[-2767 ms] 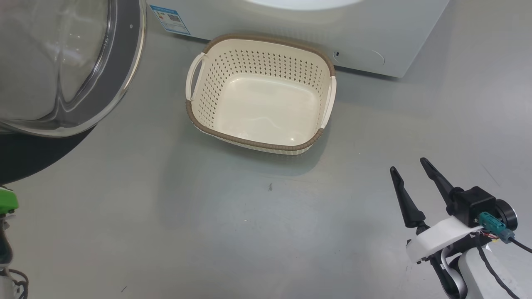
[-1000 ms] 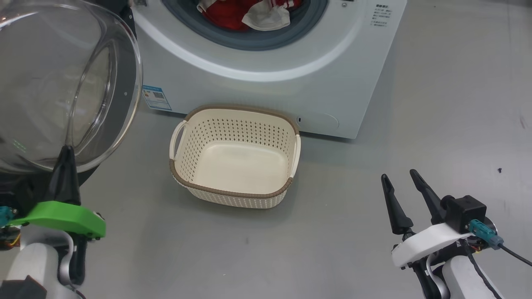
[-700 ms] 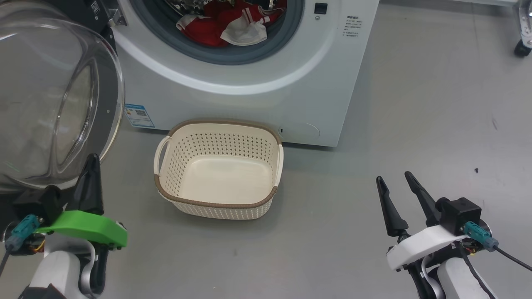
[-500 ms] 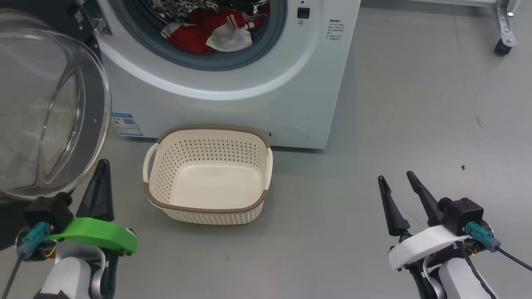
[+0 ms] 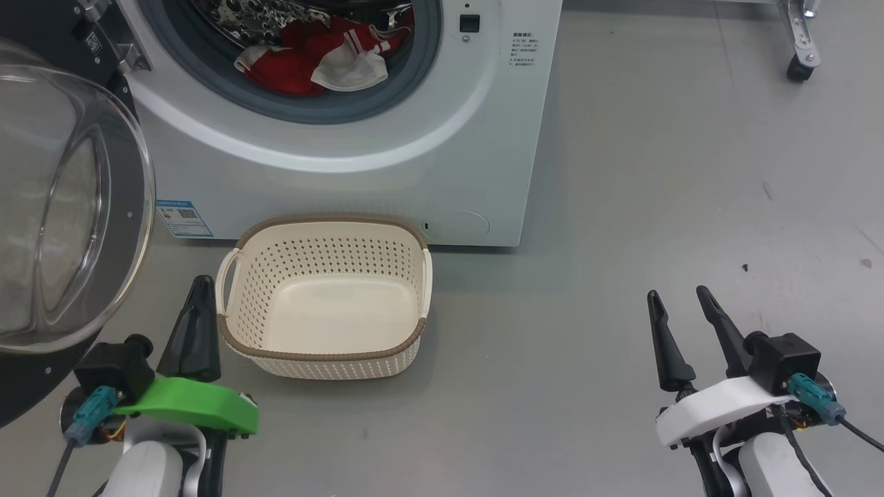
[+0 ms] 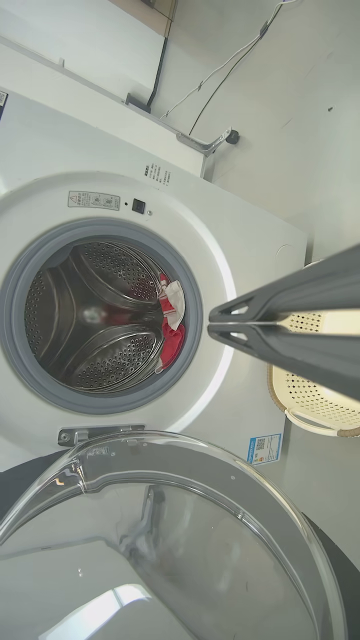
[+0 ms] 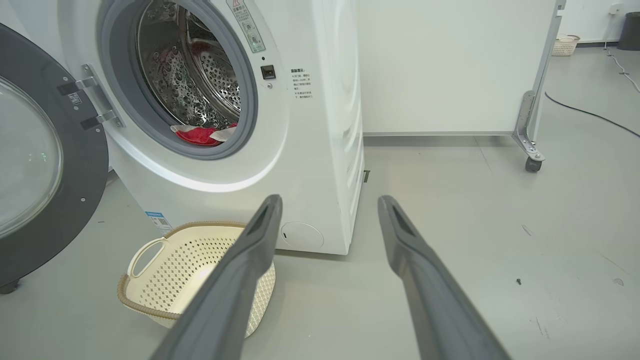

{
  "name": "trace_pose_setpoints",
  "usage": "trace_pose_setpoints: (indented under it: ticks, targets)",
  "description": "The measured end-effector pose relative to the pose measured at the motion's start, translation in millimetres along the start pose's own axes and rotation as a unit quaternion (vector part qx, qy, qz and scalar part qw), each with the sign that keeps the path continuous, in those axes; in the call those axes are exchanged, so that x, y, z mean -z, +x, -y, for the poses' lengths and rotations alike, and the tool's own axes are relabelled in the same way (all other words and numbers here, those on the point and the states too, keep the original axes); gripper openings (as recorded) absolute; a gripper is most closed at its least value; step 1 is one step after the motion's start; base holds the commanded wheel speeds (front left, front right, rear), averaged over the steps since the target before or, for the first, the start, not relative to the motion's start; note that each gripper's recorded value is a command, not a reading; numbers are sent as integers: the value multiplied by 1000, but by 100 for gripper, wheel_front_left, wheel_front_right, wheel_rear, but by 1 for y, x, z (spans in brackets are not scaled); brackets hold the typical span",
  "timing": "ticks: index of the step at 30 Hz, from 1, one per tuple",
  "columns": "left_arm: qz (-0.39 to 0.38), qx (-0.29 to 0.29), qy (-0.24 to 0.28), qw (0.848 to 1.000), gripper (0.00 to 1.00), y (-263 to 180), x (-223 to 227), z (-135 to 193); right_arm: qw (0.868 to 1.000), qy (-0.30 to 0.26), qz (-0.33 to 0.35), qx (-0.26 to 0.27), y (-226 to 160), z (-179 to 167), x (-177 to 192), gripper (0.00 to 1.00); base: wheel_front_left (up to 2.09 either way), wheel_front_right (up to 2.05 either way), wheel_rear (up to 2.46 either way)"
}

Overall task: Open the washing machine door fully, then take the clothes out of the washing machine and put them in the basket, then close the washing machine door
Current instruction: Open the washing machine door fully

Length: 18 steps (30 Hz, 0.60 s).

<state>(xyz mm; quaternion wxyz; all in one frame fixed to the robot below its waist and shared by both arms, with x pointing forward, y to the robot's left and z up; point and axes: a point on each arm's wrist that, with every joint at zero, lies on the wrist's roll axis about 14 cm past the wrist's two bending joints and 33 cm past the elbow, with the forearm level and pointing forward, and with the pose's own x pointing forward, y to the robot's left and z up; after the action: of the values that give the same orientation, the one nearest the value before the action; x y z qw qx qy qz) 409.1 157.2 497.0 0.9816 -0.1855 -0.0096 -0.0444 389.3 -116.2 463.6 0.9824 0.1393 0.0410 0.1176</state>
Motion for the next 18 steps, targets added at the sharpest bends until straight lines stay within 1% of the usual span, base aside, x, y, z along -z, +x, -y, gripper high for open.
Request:
trace_pose_setpoints:
  ticks: [1, 2, 3, 4, 5, 18]
  targets:
    - [0, 1, 2, 1000, 11, -1, 1, 1, 1000, 0, 1, 0, 0, 0, -1, 100, 0, 0, 0]
    - [-1, 1, 1, 1000, 39, -1, 2, 1, 1000, 0, 2, 0, 0, 0, -1, 100, 0, 0, 0]
    - [-2, 0, -1, 1000, 49, -2, 3, 1, 1000, 0, 2, 0, 0, 0, -1, 100, 0, 0, 0]
    - [-3, 0, -2, 1000, 84, -2, 4, 2, 1000, 1, 3, 0, 1, 0, -2, 100, 0, 0, 0]
    - [-3, 0, -3, 1000, 100, -2, 4, 2, 1000, 1, 4, 0, 1, 0, -2, 100, 0, 0, 0]
    - [-11, -1, 2, 1000, 100, -8, 12, 2, 1000, 4, 2, 3, -2, 0, 0, 100, 0, 0, 0]
